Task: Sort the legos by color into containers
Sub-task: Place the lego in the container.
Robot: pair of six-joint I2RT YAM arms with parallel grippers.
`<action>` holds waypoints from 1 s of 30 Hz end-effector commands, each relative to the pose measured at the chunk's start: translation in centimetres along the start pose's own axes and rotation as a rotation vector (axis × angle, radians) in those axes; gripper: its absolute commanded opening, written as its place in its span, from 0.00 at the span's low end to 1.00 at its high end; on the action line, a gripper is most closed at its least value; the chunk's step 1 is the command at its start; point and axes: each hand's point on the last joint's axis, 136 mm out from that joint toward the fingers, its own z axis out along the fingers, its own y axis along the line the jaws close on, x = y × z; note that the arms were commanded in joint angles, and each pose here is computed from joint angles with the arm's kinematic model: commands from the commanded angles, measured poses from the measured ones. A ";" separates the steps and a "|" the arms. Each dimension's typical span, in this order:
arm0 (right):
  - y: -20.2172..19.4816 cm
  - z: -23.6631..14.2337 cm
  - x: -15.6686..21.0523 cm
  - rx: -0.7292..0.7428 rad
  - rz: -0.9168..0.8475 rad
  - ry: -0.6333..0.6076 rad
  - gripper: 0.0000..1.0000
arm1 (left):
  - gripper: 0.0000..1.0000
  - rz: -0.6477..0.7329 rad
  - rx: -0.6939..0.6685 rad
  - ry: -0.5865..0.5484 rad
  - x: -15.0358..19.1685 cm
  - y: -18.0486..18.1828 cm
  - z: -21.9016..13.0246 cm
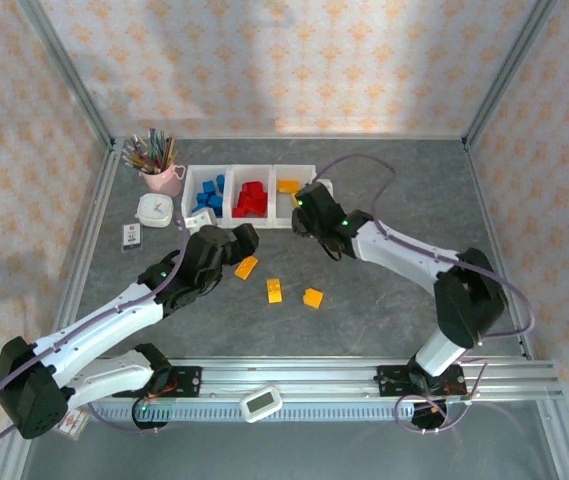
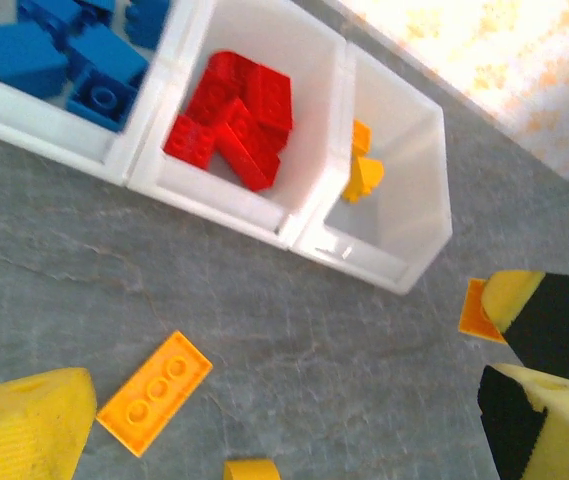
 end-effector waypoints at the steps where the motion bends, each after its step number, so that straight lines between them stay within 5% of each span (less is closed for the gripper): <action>1: 0.9 1.8 -2.5 -0.027 -0.029 -0.047 0.37 | 0.99 0.010 -0.013 -0.049 -2.0 0.3 -0.5; 14: -1.3 9.8 -5.5 0.080 -0.058 -0.024 0.45 | 0.99 0.023 -0.054 -0.042 -2.4 1.3 1.1; 30: 0.5 4.4 -7.3 -0.026 -0.041 -0.065 0.64 | 0.99 0.031 -0.031 -0.017 -2.2 1.2 0.3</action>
